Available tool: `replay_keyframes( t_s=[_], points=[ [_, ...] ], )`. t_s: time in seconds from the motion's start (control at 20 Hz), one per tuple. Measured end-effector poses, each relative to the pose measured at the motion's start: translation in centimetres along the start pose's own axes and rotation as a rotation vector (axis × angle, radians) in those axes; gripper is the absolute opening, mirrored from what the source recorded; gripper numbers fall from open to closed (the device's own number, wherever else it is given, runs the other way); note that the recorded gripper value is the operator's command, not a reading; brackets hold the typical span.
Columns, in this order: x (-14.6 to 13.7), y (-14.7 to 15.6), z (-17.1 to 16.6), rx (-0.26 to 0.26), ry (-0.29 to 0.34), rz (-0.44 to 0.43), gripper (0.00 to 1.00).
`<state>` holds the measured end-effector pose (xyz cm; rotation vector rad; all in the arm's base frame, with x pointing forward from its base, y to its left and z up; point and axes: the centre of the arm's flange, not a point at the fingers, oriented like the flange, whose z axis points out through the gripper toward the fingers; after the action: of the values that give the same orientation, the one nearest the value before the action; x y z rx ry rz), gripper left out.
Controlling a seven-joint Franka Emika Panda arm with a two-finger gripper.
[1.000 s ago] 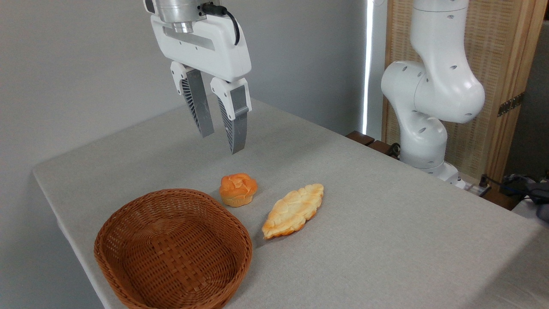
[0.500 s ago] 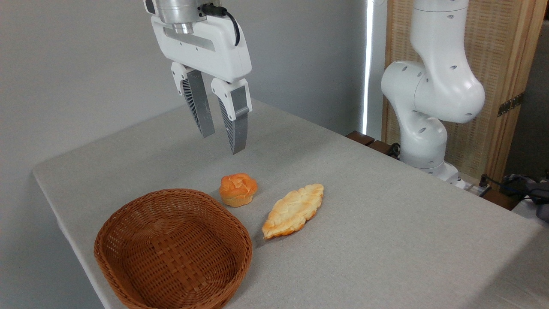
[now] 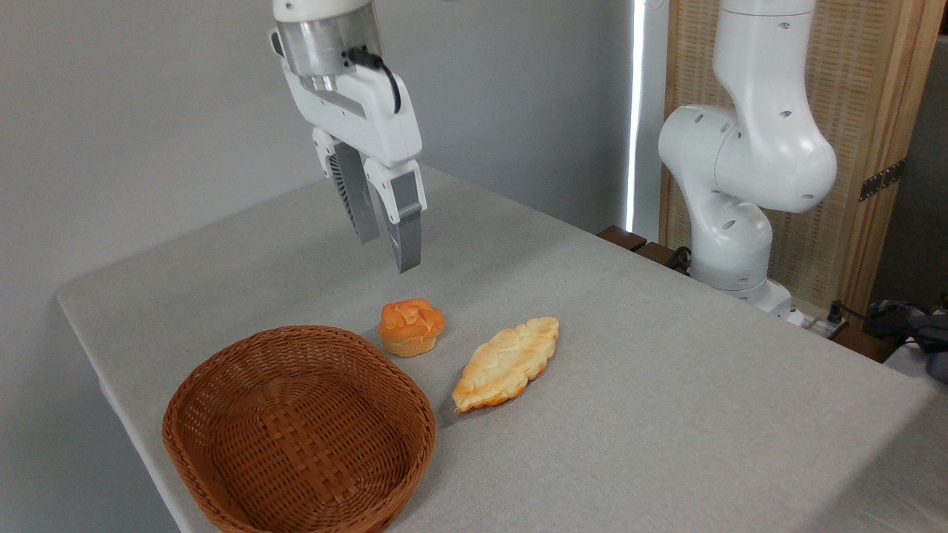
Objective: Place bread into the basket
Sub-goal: 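Lower the open gripper around the small orange bun, then close the gripper on the orange bun and lift it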
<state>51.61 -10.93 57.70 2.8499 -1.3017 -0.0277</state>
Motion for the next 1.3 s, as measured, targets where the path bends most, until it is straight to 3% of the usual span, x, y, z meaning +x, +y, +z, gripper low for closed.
replay_keyframes(
  t_s=[0.25,0.4,0.85,1.3],
  points=[
    [1.3,4.7,4.8,0.024,0.006,0.082,1.0],
    [1.7,6.0,7.5,0.035,0.018,0.108,1.0],
    [0.9,6.7,11.8,0.014,-0.014,0.186,1.0],
    [1.1,7.4,14.9,0.043,0.023,0.216,1.0]
  ],
)
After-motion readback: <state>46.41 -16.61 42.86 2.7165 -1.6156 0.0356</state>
